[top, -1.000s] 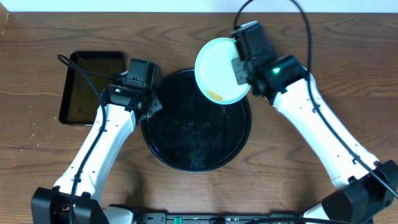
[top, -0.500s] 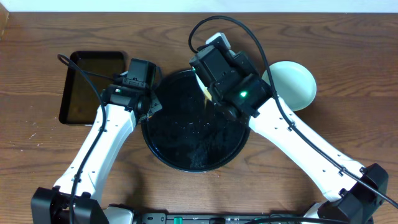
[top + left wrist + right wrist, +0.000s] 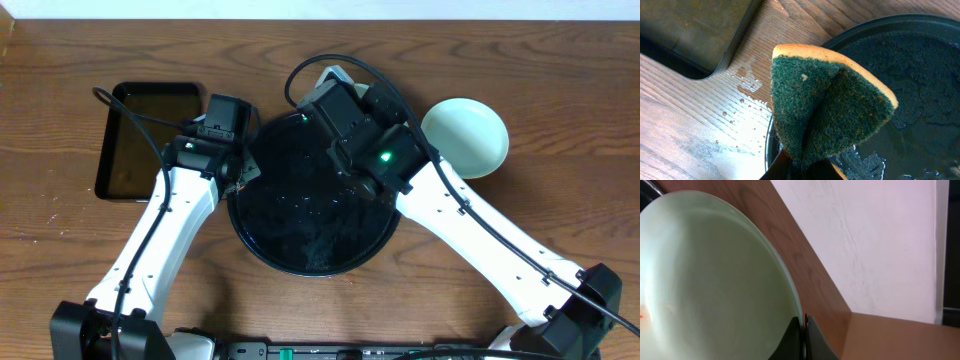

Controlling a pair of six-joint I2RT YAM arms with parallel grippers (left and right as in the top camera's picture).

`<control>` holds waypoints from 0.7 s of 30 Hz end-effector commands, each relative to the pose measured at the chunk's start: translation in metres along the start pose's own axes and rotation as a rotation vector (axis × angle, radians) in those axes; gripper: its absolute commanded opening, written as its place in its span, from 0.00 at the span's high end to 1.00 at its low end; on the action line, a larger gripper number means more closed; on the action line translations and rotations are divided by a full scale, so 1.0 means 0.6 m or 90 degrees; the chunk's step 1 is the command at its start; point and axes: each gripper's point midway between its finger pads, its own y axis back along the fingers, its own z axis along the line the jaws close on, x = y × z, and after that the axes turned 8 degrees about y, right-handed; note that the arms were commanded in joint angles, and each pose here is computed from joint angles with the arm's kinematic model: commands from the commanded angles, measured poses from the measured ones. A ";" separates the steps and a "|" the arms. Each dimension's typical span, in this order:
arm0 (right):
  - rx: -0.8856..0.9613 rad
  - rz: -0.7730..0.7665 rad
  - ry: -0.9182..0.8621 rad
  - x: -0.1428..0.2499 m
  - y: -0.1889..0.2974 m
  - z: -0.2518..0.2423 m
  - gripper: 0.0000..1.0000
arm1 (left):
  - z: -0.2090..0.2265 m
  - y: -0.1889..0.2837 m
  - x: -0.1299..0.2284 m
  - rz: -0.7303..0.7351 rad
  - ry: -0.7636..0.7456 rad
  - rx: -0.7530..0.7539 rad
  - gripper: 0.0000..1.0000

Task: Clean dirty plates on tray and stack at the side
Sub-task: 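Carry the blue plate right and set it on the plate stack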

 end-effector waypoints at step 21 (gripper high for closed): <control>-0.084 -0.019 -0.048 0.005 -0.016 0.021 0.99 | 0.006 -0.006 0.001 -0.002 -0.007 -0.013 0.92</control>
